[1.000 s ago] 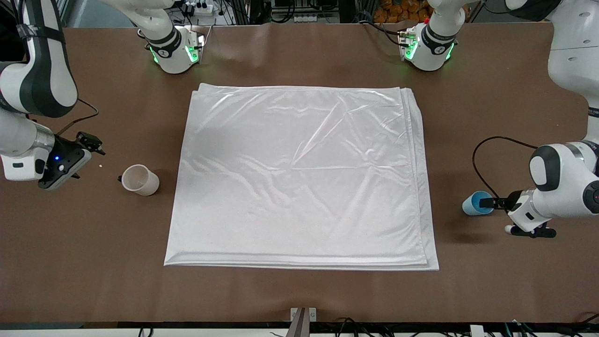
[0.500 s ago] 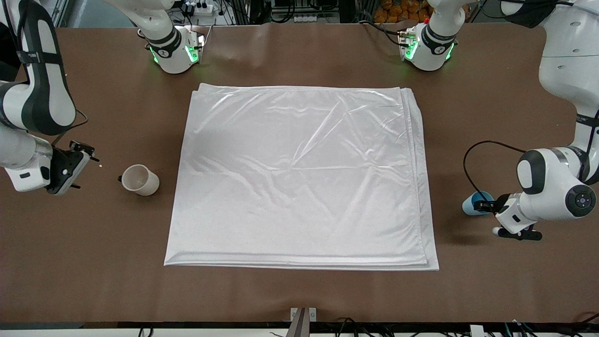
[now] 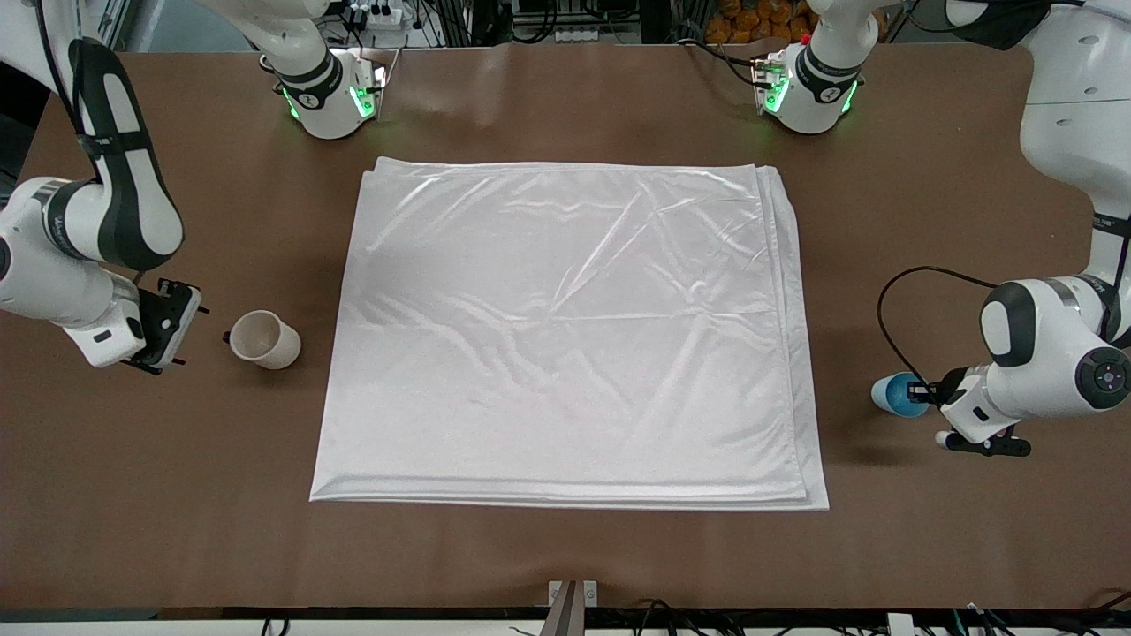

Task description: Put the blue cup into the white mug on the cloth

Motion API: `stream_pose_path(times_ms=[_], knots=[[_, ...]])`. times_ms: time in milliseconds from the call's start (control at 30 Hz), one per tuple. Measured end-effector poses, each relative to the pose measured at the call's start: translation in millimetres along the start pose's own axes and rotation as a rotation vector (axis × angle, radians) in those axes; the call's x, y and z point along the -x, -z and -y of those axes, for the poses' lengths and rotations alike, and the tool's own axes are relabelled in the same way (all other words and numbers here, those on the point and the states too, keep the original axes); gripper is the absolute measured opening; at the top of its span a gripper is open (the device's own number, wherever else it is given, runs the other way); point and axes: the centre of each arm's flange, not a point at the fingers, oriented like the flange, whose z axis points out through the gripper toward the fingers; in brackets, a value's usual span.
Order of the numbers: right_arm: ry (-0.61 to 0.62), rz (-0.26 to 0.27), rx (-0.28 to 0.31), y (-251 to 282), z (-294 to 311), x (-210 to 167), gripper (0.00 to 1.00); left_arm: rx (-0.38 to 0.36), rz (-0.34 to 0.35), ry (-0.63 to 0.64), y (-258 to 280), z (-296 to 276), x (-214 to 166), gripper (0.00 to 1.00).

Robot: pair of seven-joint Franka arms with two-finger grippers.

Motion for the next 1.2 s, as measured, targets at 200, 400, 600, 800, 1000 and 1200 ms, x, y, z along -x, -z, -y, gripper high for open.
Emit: stream_pose_path(times_ms=[200,400,600,800,1000,1200], knots=[[0.005,0.001,-0.005,-11,-1,0,1.00,-0.003,-0.013,0.001,6,1,-2,0.05],[0.046,0.001,-0.001,-28,-4,-1,1.00,-0.012,-0.040,0.001,25,1,-4,0.05],[0.099,0.003,-0.008,-54,-5,-1,1.00,-0.016,-0.053,0.001,35,1,-3,0.05],[0.097,0.002,0.005,-81,0,5,1.00,-0.016,-0.052,0.001,35,1,-3,0.05],[0.112,0.001,0.031,-102,11,7,1.00,-0.016,-0.054,0.001,37,1,-3,0.05],[0.131,0.000,0.029,-111,17,8,1.00,-0.019,-0.065,0.000,44,0,-3,0.05]])
